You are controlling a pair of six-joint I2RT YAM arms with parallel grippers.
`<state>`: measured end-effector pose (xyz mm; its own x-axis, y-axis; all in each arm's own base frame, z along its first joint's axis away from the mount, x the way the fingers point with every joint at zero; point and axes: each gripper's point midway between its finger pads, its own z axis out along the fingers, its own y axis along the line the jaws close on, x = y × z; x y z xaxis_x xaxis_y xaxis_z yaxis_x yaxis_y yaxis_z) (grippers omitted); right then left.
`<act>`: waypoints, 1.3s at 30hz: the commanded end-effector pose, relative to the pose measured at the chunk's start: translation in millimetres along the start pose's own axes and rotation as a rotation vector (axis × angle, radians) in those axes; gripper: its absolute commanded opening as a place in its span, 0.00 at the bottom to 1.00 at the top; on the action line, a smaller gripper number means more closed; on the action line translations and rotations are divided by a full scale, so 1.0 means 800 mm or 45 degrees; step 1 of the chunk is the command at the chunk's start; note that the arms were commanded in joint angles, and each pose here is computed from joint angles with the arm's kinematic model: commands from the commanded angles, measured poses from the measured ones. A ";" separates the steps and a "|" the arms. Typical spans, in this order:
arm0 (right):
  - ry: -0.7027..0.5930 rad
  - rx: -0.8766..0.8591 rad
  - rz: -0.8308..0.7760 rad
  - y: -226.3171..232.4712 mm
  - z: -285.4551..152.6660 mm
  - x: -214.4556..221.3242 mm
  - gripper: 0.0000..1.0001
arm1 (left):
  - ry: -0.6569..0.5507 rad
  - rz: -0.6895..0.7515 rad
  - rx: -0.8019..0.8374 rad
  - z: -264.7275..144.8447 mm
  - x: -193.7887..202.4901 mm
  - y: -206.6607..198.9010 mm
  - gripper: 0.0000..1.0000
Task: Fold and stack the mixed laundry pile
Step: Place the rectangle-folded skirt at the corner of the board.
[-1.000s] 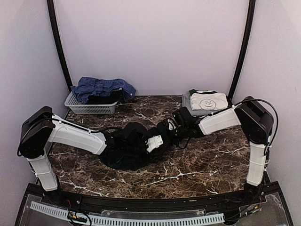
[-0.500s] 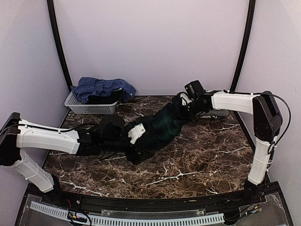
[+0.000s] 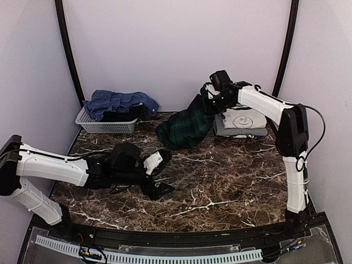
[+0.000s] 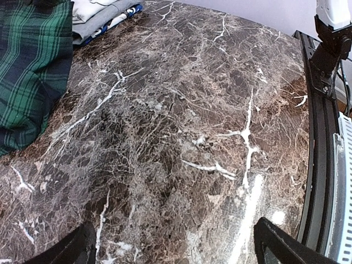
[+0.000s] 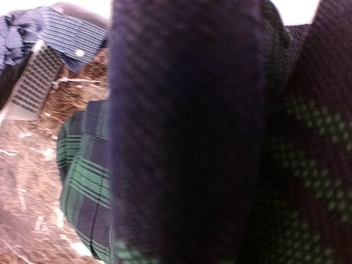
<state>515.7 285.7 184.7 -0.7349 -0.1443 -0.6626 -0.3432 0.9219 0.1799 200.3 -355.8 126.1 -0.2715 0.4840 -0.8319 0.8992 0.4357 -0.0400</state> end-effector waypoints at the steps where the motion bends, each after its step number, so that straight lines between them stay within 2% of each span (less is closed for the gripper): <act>1: -0.086 0.205 -0.098 -0.041 -0.042 -0.038 0.00 | -0.042 -0.052 0.013 -0.007 -0.004 -0.002 0.99; 9: -0.177 0.292 -0.096 -0.092 -0.088 -0.071 0.00 | 0.004 -0.094 0.104 0.001 0.009 -0.017 0.99; 27: -0.393 0.419 -0.132 -0.111 -0.201 -0.146 0.00 | 0.096 -0.056 0.021 0.006 0.034 -0.003 0.99; 32: -0.386 0.437 -0.096 -0.144 -0.205 -0.144 0.00 | 0.100 -0.027 0.021 0.008 0.033 -0.002 0.99; 39: -0.323 0.357 -0.008 -0.195 -0.164 -0.110 0.00 | 0.119 -0.018 0.018 0.008 0.036 -0.002 0.99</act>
<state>546.7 122.2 288.4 -0.6364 -0.1565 -0.7553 -0.1480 0.9858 -0.0796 192.6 -350.7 101.8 -0.3210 0.5272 -0.7868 0.8983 0.4326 -0.0766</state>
